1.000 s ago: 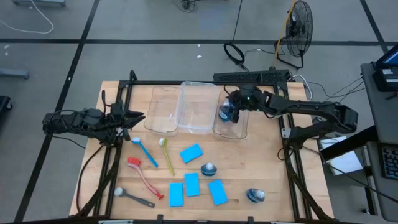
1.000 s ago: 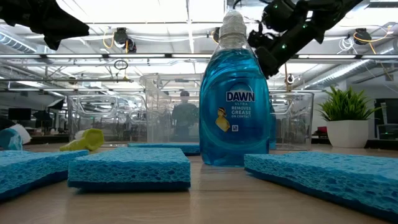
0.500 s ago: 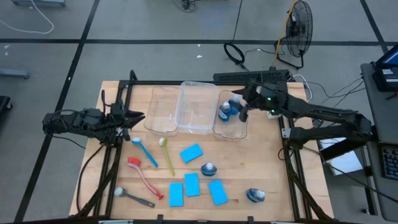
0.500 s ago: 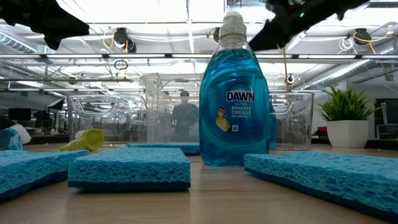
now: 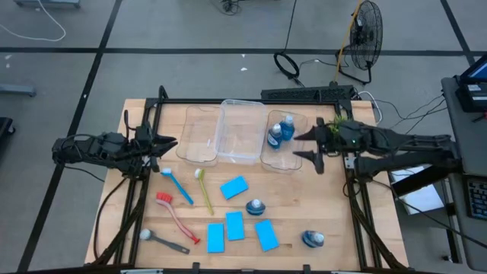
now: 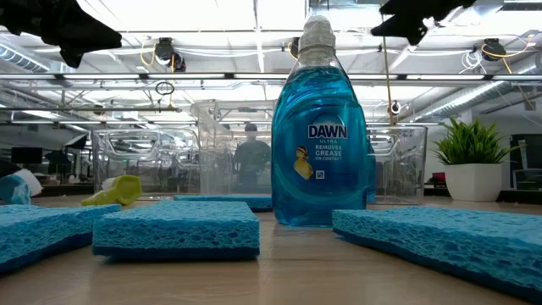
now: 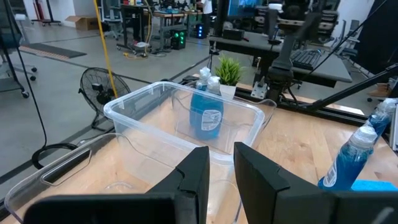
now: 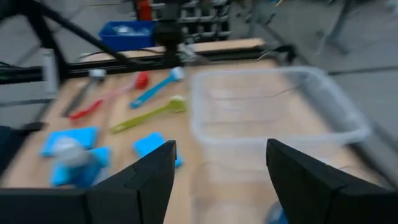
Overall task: Pick & Place Kitchen Sink Supplies
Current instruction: Put the blue dish soap into the right transparent bin
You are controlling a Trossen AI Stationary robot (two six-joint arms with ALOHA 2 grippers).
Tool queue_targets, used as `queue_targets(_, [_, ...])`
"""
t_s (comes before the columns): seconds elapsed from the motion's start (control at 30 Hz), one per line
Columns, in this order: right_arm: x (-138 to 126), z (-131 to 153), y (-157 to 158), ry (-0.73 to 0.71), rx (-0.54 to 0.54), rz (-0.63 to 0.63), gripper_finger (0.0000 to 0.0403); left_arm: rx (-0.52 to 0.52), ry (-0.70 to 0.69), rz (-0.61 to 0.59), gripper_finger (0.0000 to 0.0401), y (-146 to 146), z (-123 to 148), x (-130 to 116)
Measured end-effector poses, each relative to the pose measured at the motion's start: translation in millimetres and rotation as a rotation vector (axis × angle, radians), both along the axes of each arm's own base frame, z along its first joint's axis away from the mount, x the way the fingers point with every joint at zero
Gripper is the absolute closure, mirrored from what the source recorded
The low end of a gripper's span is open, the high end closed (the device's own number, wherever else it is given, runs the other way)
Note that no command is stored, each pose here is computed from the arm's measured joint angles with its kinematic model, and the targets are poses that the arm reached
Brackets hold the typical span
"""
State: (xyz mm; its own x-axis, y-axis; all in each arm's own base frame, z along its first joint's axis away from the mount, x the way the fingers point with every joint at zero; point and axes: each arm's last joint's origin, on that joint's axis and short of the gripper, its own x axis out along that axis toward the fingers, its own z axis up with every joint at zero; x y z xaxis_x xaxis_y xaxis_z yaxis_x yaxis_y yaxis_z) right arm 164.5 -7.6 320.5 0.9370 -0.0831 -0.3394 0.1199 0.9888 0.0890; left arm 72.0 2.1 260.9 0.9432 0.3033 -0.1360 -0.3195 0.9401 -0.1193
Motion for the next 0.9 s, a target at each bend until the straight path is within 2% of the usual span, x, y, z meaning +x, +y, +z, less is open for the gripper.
queue_targets(0.1, [-3,2,10,-0.014,0.093,0.051,0.0165,0.000,0.000,0.000,0.0325,0,0,0])
queue_targets(0.37, [-9,3,36,0.008,0.297,0.304,0.0166,-0.035,-0.012,0.003,0.0325,0,0,0])
queue_targets(0.5, [-9,1,55,0.054,0.327,0.450,0.0172,-0.059,-0.016,-0.001,0.0325,0,0,1])
queue_targets(0.63, [-10,-3,75,0.116,0.364,0.544,0.0179,-0.093,-0.011,0.006,0.0324,-1,-1,4])
queue_targets(0.9, [-18,-22,114,0.341,0.417,0.676,0.0176,-0.099,0.012,0.005,0.0324,-4,0,22])
